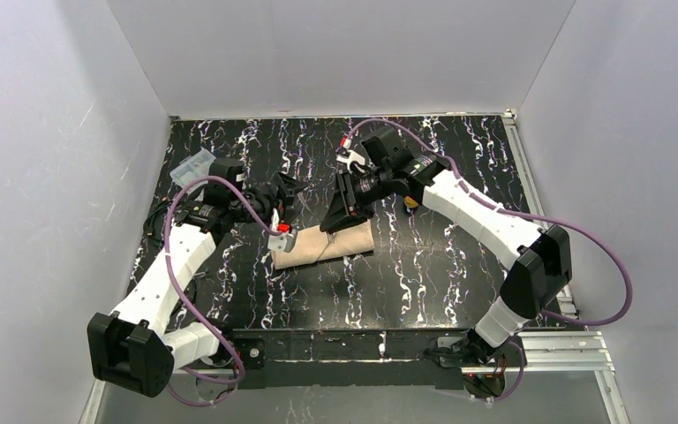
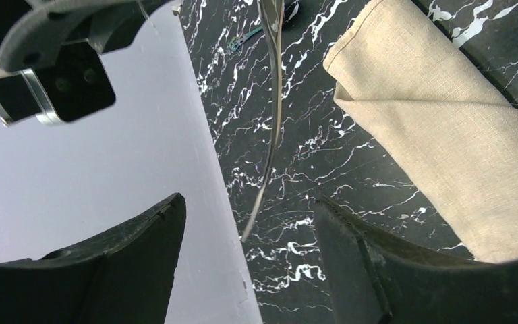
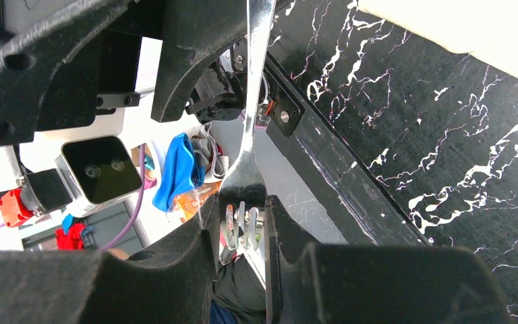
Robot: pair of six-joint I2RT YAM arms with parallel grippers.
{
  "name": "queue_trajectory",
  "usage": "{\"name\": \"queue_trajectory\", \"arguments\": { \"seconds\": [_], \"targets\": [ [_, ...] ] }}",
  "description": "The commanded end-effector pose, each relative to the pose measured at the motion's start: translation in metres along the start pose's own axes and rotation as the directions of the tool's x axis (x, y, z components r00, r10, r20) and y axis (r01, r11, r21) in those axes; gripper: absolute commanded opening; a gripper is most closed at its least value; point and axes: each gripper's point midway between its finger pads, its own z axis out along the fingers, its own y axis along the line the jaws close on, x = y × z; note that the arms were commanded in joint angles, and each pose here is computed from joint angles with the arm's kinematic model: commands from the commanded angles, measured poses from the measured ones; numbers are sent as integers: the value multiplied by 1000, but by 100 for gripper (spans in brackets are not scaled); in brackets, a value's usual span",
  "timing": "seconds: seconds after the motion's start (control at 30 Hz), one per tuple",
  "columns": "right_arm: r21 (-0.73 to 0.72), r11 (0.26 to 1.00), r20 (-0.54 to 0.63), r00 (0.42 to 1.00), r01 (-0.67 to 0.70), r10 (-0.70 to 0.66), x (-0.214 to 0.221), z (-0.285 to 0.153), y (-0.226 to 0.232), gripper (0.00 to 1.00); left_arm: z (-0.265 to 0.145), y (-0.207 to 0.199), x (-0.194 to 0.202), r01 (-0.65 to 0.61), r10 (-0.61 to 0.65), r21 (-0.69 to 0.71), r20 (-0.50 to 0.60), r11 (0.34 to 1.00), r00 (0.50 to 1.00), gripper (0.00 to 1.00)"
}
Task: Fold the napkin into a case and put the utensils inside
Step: Pass from the right arm to the left
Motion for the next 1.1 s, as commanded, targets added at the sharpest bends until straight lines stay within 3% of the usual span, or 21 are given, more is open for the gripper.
{"name": "queue_trajectory", "arguments": {
  "seconds": [0.0, 0.2, 0.3, 0.4, 0.43, 0.53, 0.6, 0.63, 0.67, 0.73, 0.83, 0.93, 1.07],
  "targets": [
    [-58, 997, -6, 999, 42, -43, -3, 2, 21, 1, 1, -1, -17, -77, 77, -4, 54, 997, 996, 60],
    [-59, 996, -14, 998, 61, -61, -4, 3, 26, 1, -1, -10, -15, -59, 57, 68, 36, 996, 998, 20],
    [-50, 996, -31, 997, 67, -69, -2, 3, 23, 1, -1, -12, -10, -53, 52, 92, 14, 994, 999, 17],
    [-46, 996, -43, 996, 73, -75, 0, 4, 21, 1, -2, -16, -9, -43, 43, 120, 7, 992, 999, 0],
    [-42, 996, -48, 996, 77, -79, 0, 5, 20, 1, -3, -17, -10, -33, 33, 123, 5, 992, 999, 0],
    [-25, 994, -55, 993, 102, -104, -1, 4, 17, 17, -7, -18, -14, 36, -36, 138, 1, 990, 999, 0],
    [11, 989, -31, 989, 146, -145, -10, -2, 17, 28, -10, -16, -19, 161, -162, 136, -5, 978, 987, 0],
    [23, 985, -24, 986, 168, -168, -15, -6, 17, 39, -12, -13, -23, 256, -258, 131, -7, 958, 966, 0],
    [28, 981, -11, 981, 192, -191, -22, -11, 17, 51, -15, -14, -29, 381, -383, 144, -13, 913, 924, 0],
    [69, 970, 56, 970, 234, -238, -43, -28, 17, 67, -20, -23, -45, 595, -602, 211, -35, 775, 797, 0],
    [120, 949, 170, 936, 291, -308, -72, -56, 19, 80, -29, -46, -75, 793, -819, 332, -91, 511, 566, 0],
    [190, 912, 243, 883, 364, -403, -86, -69, 14, 87, -36, -60, -103, 868, -926, 415, -130, 274, 354, 0],
    [174, 866, 328, 802, 469, -500, -90, -75, 22, 92, -42, -51, -129, 873, -985, 487, -153, -7, 78, 0]
  ]
}}
